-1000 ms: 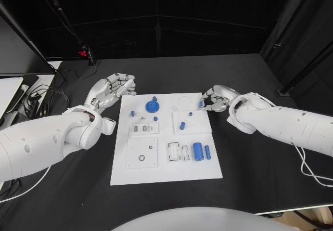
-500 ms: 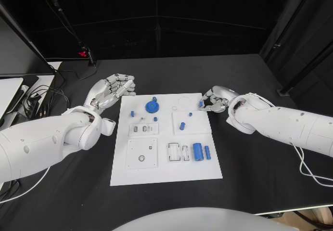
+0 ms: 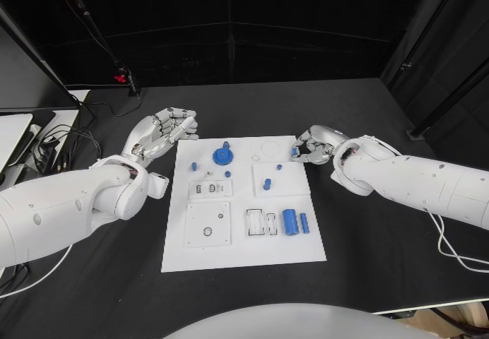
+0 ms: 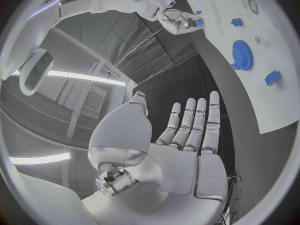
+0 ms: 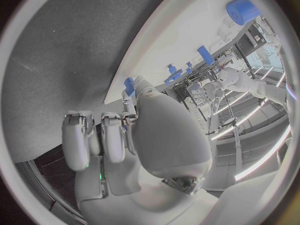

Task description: Assemble the parts on the task board

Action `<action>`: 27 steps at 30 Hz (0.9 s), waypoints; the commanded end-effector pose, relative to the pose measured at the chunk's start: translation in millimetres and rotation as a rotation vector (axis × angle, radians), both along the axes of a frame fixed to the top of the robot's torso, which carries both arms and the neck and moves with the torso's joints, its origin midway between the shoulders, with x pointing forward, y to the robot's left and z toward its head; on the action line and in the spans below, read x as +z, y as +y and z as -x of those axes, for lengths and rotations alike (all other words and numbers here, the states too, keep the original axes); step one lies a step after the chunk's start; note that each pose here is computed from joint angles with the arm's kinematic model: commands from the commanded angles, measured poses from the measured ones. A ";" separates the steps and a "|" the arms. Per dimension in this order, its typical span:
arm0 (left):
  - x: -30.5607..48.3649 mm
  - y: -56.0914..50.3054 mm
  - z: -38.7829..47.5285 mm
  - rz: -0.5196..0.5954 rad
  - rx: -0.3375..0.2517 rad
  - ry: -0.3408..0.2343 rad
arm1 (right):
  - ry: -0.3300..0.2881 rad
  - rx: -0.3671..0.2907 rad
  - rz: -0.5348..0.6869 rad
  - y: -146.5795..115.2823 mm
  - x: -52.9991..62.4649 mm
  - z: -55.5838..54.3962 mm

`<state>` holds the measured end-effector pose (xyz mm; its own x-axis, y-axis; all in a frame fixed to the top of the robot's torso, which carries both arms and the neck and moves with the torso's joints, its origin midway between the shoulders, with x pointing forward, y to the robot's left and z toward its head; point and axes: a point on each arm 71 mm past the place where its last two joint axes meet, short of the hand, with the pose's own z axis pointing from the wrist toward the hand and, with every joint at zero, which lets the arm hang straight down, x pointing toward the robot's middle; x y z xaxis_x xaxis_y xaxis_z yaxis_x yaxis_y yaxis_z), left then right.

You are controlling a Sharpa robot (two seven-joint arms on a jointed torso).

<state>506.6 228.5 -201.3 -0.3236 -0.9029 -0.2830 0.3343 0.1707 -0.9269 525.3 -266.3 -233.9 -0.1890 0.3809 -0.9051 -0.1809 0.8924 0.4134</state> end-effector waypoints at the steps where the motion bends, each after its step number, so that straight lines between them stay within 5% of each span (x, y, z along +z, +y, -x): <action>1: 8.2 -2.2 3.1 0.036 -0.037 -0.104 | -0.017 0.005 -0.002 1.0 2.2 -0.4; 14: 8.1 -1.7 3.1 0.035 -0.036 -0.102 | -0.035 0.010 -0.009 2.0 3.7 0.0; 27: 8.1 -0.8 3.3 0.034 -0.034 -0.102 | -0.127 0.023 -0.038 4.0 10.9 0.9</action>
